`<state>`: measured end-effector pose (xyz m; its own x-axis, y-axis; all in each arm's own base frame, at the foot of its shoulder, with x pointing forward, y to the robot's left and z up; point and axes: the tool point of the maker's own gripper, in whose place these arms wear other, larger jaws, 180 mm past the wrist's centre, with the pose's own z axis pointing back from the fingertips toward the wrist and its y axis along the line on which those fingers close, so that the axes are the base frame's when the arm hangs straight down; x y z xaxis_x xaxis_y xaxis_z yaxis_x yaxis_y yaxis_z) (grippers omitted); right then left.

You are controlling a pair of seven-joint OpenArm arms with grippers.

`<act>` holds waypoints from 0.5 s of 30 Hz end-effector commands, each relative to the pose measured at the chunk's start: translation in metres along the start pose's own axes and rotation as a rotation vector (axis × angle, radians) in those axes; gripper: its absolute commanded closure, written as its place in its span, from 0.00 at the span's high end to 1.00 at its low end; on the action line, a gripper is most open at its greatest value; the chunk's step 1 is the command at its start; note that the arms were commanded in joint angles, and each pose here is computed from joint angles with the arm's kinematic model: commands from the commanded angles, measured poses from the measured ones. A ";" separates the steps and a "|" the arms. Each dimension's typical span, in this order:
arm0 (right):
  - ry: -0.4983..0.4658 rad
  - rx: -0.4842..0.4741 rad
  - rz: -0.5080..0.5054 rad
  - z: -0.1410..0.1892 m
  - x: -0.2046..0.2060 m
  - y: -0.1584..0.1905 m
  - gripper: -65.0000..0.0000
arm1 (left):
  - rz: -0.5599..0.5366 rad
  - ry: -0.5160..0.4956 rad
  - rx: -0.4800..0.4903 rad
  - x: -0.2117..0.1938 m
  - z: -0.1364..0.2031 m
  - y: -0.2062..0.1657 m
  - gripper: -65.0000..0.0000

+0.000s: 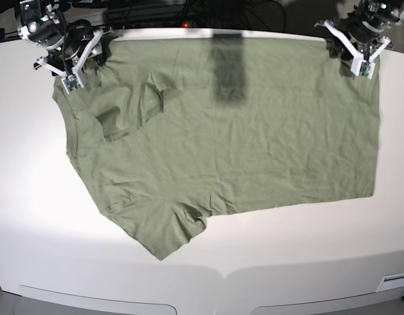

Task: Fold the T-shirt properly
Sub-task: 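Grasp the shoulder edge with both grippers and pull it away from the hem, then hold the shoulder edge with both grippers, smoothing the shirt flat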

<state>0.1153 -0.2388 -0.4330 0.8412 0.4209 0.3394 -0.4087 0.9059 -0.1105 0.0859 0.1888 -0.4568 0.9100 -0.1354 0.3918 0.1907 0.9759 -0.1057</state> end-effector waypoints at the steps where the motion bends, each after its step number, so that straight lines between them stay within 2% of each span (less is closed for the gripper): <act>1: 0.002 -0.009 0.016 0.005 0.002 -0.002 0.44 | 0.024 0.339 -0.060 -0.082 0.010 -0.020 0.24; 6: -0.021 -0.015 0.035 0.012 0.014 0.000 0.44 | 0.009 0.275 -0.056 -0.065 0.007 -0.020 0.24; 15: 0.002 -0.033 0.053 0.012 0.007 -0.003 0.44 | -0.048 0.254 -0.007 -0.058 0.005 -0.010 0.24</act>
<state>0.1163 -0.2351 -0.4238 0.8278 0.4562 0.3266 -0.4348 0.8895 -0.1405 0.0850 0.1897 -0.4558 0.9064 -0.1853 0.3797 0.2249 0.9724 -0.0626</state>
